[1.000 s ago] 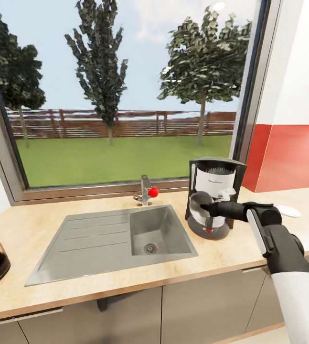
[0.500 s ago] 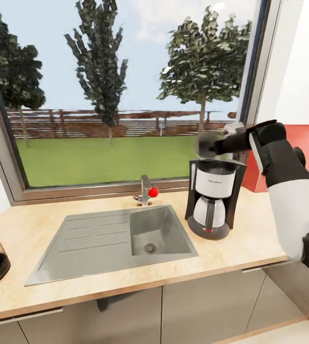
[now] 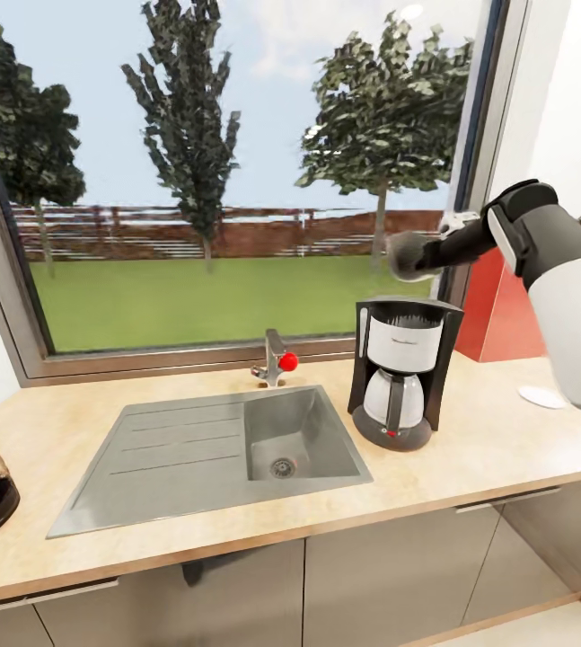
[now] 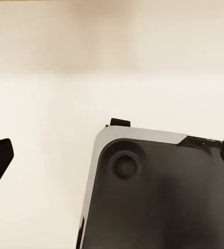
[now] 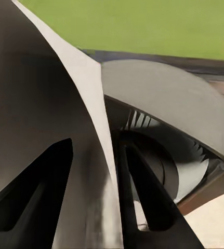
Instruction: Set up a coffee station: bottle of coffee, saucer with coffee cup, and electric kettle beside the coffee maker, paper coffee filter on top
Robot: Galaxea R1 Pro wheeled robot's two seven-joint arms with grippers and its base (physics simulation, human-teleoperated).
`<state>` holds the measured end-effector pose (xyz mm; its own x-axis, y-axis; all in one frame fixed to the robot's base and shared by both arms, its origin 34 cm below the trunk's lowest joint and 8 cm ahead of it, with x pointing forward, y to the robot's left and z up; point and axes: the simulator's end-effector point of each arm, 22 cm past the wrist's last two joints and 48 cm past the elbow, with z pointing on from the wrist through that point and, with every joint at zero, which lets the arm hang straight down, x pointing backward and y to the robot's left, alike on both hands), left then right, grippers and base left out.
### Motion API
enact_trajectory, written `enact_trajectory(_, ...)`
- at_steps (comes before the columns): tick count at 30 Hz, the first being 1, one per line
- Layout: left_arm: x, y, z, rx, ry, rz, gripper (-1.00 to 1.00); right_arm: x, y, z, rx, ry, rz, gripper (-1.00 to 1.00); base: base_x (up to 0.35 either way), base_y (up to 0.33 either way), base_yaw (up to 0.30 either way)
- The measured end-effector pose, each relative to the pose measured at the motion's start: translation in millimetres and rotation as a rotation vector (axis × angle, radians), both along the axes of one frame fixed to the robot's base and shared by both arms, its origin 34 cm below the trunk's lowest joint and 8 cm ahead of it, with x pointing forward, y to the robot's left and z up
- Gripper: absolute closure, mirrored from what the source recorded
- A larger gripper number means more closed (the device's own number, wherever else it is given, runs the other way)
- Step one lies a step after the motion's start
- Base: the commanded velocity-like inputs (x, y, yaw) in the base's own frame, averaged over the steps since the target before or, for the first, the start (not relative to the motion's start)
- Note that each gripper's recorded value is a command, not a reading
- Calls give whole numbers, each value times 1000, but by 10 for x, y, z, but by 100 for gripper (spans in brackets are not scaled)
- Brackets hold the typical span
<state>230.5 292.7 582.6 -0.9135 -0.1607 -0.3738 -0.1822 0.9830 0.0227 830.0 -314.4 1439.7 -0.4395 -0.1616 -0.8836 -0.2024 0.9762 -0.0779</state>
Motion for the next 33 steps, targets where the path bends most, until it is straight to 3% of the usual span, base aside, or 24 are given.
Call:
enact_trajectory(4, 0, 0, 0, 0, 0, 0, -100, 5, -110, -77, -26, 38, -32, 100, 0, 0, 0)
enact_trajectory(5, 0, 0, 0, 0, 0, 0, -100, 13, -204, -279, -48, 93, -57, 100, 0, 0, 0)
enact_trajectory(8, 0, 0, 0, 0, 0, 0, -100, 9, -226, -355, -46, 115, -62, 100, 0, 0, 0)
enact_trajectory(14, 3, 0, 0, 0, -1, 0, -100, -80, -100, -429, 3, 194, -6, 100, 0, 0, 0)
enact_trajectory(17, 2, 0, 0, 0, 0, 0, -100, -145, -80, -480, -30, 243, 7, 100, 0, 0, 0)
enact_trajectory(23, 3, 1, 0, 0, 0, 1, -100, -221, 21, -393, -26, 260, 55, 100, 0, 0, 0)
enact_trajectory(33, 0, 2, 0, 0, 0, 1, -100, -240, 12, -326, -27, 256, 57, 100, 0, 0, 0)
